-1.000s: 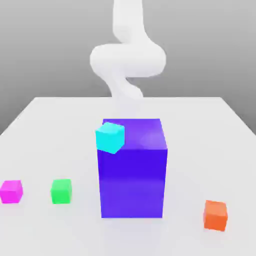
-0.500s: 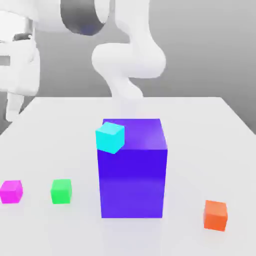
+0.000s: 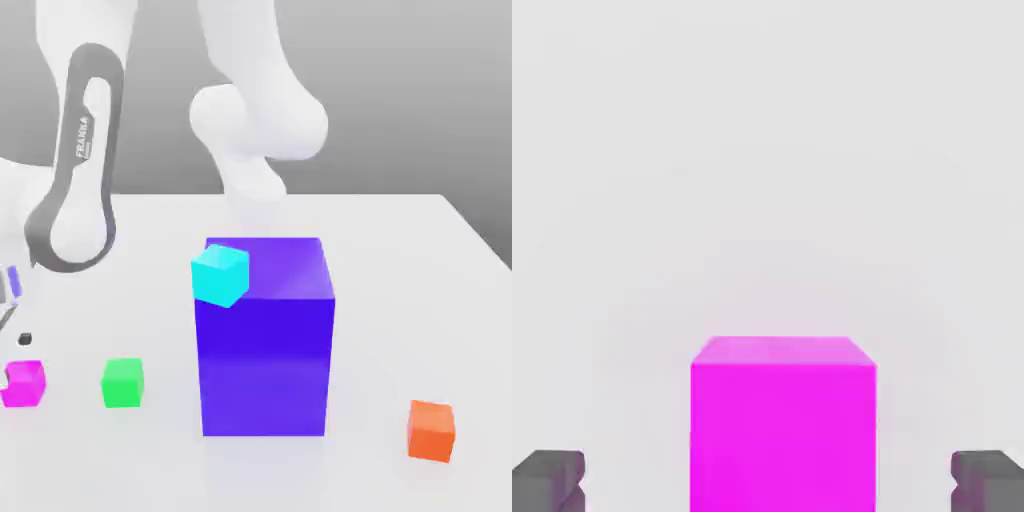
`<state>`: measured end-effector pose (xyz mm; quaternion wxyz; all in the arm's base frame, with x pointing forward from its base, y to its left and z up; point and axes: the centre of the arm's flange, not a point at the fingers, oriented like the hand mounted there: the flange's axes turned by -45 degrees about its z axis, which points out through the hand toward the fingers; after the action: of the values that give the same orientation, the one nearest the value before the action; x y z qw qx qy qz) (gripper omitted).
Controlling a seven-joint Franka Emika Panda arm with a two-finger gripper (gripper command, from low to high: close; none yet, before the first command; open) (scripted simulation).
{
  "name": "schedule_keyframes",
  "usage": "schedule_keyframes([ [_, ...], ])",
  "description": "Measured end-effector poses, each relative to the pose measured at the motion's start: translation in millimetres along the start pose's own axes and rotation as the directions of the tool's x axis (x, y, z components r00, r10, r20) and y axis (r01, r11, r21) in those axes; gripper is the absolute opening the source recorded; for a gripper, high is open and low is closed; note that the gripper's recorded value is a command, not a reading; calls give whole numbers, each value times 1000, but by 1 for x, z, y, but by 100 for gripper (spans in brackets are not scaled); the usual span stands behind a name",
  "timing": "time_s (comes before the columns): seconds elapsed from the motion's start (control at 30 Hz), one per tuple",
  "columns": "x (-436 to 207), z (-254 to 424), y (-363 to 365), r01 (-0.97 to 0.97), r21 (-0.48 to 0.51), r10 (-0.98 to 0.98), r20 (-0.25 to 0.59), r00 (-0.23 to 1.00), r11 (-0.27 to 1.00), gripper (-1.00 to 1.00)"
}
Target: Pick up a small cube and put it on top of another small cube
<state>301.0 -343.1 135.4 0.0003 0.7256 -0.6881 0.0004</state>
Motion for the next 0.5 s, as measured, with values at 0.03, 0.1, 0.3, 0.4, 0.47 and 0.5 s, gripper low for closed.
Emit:
schedule_keyframes([
  [0.03, 0, 7, 0, -1, 0, 1, 1, 1000, 1000, -100],
  [0.1, 0, 7, 0, -1, 0, 1, 1, 1000, 1000, -100],
  [0.3, 0, -3, 0, -1, 0, 1, -1, 1000, 1000, -100],
  [0.4, 0, -36, 0, -1, 0, 1, 0, 1000, 1000, -100],
  [0.47, -7, -56, -1, 18, 1, -18, 0, 1000, 1000, -100],
  [0.5, -19, -64, -4, 50, 1, -50, 1, 999, 999, -100],
])
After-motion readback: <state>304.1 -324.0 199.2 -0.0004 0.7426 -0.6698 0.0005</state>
